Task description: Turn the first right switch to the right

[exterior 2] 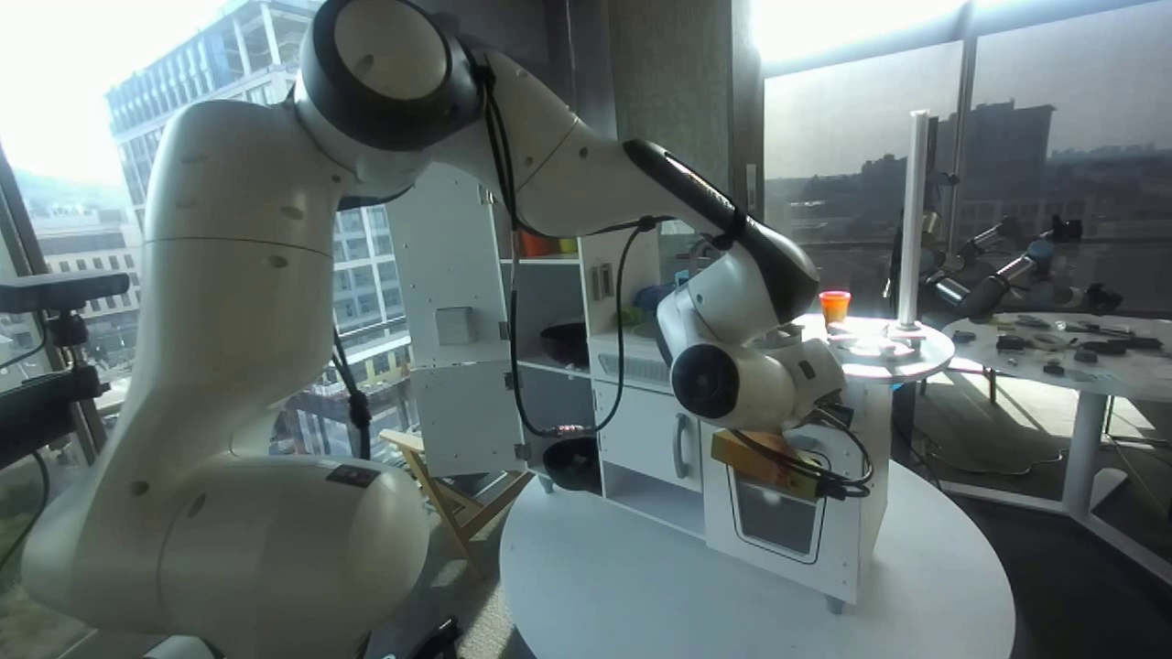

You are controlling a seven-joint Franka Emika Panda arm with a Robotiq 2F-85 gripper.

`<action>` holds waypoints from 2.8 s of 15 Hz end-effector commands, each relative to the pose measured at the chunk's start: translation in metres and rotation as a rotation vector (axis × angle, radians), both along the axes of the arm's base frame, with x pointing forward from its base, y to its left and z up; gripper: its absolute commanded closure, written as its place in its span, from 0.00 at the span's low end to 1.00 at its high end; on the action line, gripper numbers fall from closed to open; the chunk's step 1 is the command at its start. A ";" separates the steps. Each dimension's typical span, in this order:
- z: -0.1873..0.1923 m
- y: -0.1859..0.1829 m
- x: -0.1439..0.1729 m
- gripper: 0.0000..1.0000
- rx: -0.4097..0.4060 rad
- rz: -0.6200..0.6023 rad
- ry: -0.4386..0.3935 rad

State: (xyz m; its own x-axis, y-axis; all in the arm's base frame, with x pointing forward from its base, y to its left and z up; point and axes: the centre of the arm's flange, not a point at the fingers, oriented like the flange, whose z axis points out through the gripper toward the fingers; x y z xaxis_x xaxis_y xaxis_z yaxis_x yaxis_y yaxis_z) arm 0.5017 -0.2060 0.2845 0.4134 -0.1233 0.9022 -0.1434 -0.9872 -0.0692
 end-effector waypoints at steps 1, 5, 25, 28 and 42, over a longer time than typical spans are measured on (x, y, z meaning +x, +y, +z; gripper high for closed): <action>-0.004 0.021 -0.012 0.78 0.073 0.023 -0.040; 0.000 0.021 -0.019 0.78 0.113 0.036 -0.058; 0.005 0.023 -0.024 0.80 0.429 -0.037 -0.113; 0.004 0.023 -0.027 0.83 0.484 -0.037 -0.135; 0.005 0.029 -0.035 0.83 0.680 -0.024 -0.194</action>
State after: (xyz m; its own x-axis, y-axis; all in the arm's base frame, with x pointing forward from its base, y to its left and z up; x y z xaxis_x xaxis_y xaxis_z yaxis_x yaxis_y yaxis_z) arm 0.4686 -0.2073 0.2655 0.2442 -0.6598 0.7107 -0.1793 -0.7509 -0.6355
